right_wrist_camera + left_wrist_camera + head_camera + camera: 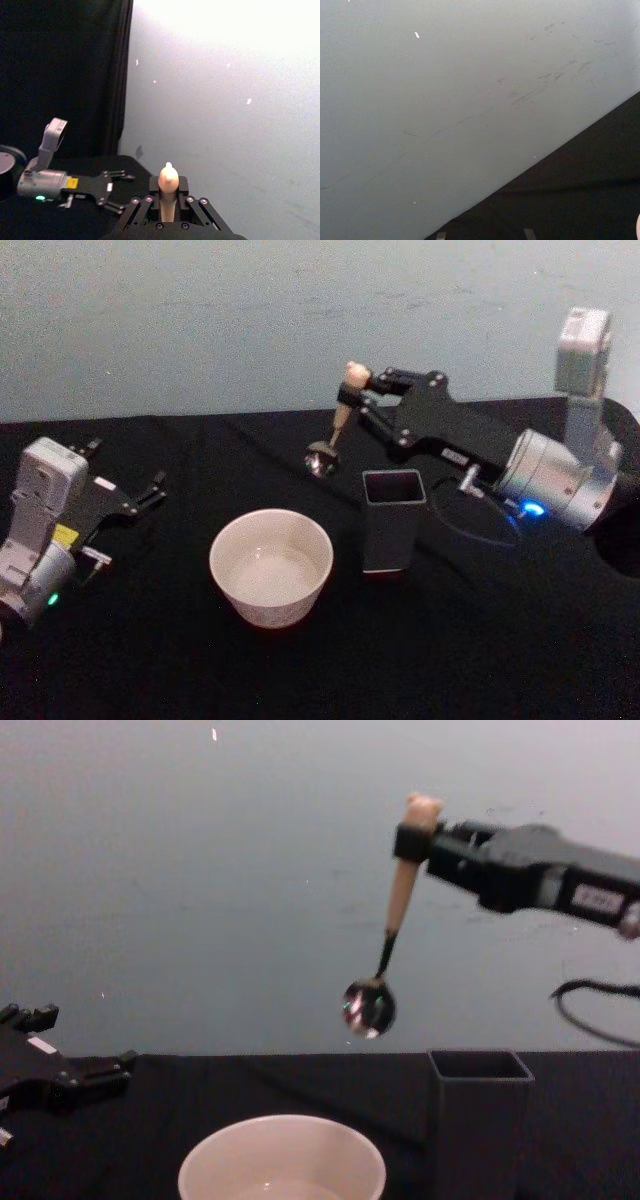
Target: Pick up the stirring spoon with one hand, stir inside the cup, then place it back in its original position.
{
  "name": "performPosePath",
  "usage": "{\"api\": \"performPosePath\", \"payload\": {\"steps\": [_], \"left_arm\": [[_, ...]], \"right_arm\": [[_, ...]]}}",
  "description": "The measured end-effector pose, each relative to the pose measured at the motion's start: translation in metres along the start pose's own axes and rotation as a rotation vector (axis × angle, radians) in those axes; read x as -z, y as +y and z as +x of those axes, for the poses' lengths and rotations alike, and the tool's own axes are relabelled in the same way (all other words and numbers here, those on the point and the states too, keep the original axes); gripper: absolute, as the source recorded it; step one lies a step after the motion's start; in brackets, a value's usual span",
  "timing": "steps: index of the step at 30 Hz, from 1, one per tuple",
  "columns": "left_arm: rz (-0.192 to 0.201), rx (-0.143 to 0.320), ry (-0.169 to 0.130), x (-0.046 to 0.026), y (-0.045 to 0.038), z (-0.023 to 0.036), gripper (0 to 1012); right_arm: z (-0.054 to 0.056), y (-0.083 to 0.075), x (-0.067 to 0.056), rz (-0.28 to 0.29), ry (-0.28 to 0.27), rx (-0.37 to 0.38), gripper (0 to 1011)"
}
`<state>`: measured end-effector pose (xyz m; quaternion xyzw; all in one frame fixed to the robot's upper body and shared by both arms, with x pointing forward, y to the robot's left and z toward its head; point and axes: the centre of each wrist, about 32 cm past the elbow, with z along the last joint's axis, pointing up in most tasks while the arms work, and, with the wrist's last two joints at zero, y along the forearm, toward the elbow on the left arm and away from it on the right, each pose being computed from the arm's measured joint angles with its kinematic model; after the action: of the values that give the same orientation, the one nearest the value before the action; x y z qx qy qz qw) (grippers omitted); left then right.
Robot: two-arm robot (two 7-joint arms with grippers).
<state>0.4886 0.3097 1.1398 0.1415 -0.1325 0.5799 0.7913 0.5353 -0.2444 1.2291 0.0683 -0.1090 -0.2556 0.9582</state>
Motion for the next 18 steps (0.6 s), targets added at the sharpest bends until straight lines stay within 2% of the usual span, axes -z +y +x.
{"api": "performPosePath", "payload": {"steps": [5,9,18], "left_arm": [[0.0,0.0,0.0,0.0,0.0,0.0,1001],[0.0,0.0,0.0,0.0,0.0,0.0,1001],[0.0,0.0,0.0,0.0,0.0,0.0,1001]], "right_arm": [[0.008,-0.014,-0.011,0.013,-0.038,0.03,203],[0.01,-0.024,-0.015,0.007,-0.05,0.05,203],[0.01,-0.047,-0.021,-0.005,-0.056,0.083,203]]}}
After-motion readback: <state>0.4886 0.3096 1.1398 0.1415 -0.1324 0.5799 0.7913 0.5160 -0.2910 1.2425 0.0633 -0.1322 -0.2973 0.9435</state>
